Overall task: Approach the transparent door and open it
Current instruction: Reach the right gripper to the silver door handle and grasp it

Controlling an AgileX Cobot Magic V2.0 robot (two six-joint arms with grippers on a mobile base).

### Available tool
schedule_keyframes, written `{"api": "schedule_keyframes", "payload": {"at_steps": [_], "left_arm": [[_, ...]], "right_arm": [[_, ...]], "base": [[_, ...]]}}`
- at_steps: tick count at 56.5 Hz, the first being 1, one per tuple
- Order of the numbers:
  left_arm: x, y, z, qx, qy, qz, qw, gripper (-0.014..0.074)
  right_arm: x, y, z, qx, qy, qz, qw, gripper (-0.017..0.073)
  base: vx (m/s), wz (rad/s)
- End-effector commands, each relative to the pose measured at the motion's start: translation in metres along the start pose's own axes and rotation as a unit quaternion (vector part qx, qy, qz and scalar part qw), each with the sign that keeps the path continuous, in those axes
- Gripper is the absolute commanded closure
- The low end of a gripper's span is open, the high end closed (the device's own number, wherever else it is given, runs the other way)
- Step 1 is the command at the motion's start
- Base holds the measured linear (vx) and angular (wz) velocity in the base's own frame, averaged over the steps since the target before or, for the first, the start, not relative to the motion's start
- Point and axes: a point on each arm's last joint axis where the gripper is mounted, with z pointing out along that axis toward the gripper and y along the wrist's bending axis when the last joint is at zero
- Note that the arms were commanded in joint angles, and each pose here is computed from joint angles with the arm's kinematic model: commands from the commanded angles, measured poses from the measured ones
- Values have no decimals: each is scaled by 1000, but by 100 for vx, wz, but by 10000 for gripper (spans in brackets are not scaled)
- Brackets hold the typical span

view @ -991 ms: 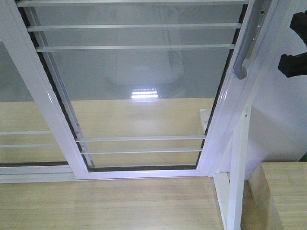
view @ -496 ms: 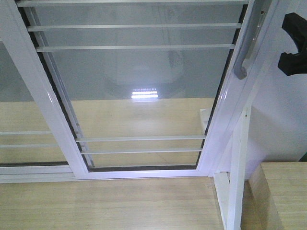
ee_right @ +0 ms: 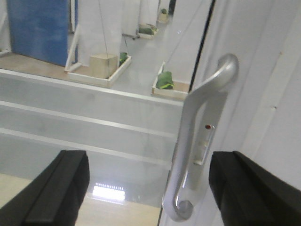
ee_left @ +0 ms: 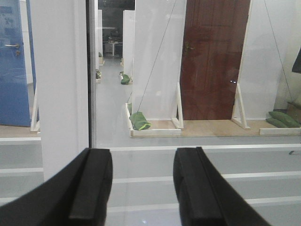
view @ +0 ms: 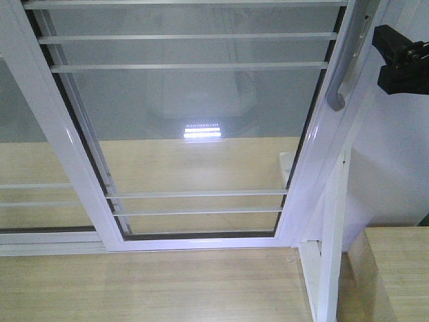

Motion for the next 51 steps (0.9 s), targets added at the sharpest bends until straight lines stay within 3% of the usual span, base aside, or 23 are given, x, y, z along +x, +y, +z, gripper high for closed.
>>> {"api": "schedule_keyframes", "payload": {"at_steps": [1, 31, 51], "left_arm": [[-21, -1, -3, -1, -60, -7, 998, 148], [-18, -1, -3, 1, -44, -6, 999, 148], [-18, -1, -3, 1, -44, -5, 999, 148]], "right_arm": [[-14, -11, 5, 25, -38, 15, 999, -15], [-6, -23, 131, 37, -19, 14, 999, -15], [2, -29, 193, 43, -24, 12, 999, -14]], "base": [[0, 0], [0, 0], [0, 0]]}}
